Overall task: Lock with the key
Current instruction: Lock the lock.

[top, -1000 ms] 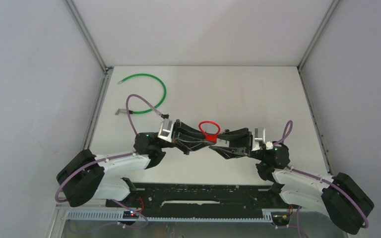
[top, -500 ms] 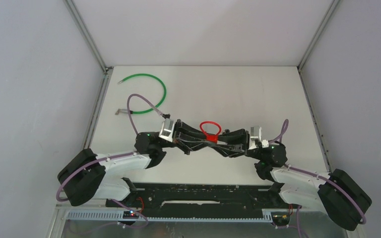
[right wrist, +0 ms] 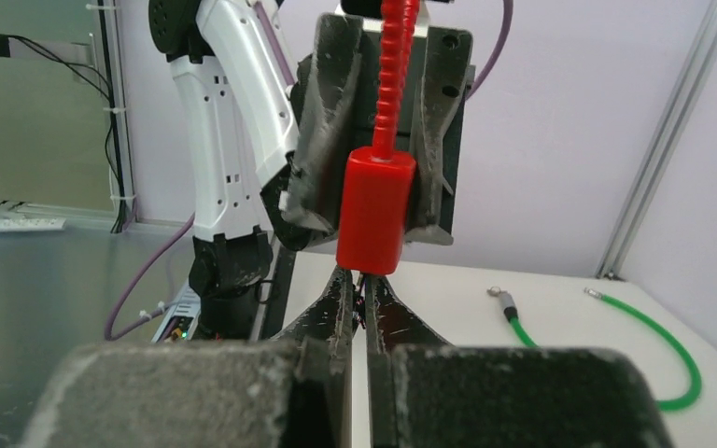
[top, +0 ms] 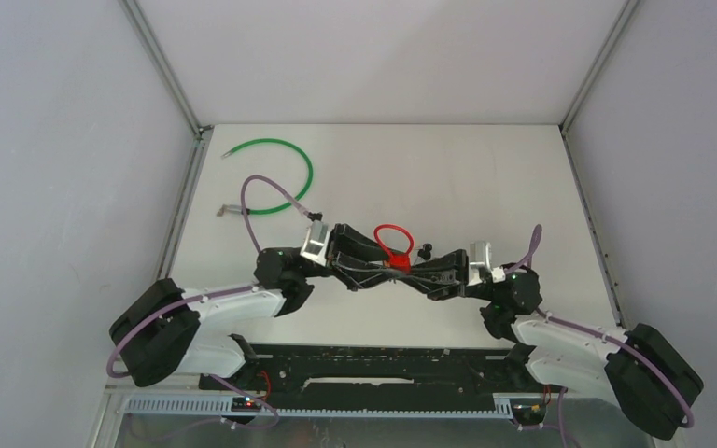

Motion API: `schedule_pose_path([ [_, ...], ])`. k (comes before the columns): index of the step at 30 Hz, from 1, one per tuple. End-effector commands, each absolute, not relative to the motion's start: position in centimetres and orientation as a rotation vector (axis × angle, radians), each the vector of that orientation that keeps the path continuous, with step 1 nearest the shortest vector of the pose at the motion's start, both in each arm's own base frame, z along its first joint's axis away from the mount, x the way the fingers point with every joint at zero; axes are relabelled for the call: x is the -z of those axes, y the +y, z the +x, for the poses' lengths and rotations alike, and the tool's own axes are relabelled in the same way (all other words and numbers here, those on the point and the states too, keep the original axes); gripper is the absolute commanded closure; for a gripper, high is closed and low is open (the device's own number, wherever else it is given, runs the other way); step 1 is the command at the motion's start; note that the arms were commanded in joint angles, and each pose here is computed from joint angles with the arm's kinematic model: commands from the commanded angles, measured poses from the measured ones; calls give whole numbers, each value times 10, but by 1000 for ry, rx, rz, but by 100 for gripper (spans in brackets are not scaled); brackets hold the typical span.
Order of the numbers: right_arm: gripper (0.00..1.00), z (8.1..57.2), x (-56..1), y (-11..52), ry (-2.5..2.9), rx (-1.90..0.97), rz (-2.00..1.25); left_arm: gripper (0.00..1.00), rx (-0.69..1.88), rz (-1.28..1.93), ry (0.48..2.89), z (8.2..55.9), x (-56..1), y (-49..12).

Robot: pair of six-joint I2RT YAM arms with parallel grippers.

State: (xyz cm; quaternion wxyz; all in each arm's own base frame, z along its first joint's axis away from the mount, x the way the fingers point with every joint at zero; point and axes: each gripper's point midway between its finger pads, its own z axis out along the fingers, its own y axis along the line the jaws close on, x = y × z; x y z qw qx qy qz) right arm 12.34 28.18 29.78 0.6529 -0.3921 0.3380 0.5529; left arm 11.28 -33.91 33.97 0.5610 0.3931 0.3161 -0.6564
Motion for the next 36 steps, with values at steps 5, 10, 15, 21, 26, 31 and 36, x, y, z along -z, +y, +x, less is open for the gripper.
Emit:
schedule_pose_path([
  [5, 100, 136, -306, 276, 922, -1169, -914, 40, 1564, 926, 647, 100, -357, -326],
  [10, 100, 140, -306, 269, 1000, -1086, -948, 40, 1583, 934, 656, 102, -358, -329],
  [15, 100, 133, -302, 272, 1072, -1096, -1055, 41, 1597, 932, 661, 103, -360, -331],
  [21, 100, 133, -293, 275, 1149, -1108, -1105, 47, 1608, 943, 660, 101, -360, -331],
  [26, 100, 132, -294, 274, 1168, -1113, -1110, 55, 1613, 956, 655, 100, -361, -331],
  [31, 100, 132, -297, 274, 1170, -1113, -1111, 59, 1627, 971, 656, 99, -361, -334],
  [36, 100, 132, -306, 273, 1141, -1100, -1096, 59, 1636, 974, 662, 99, -361, -335],
])
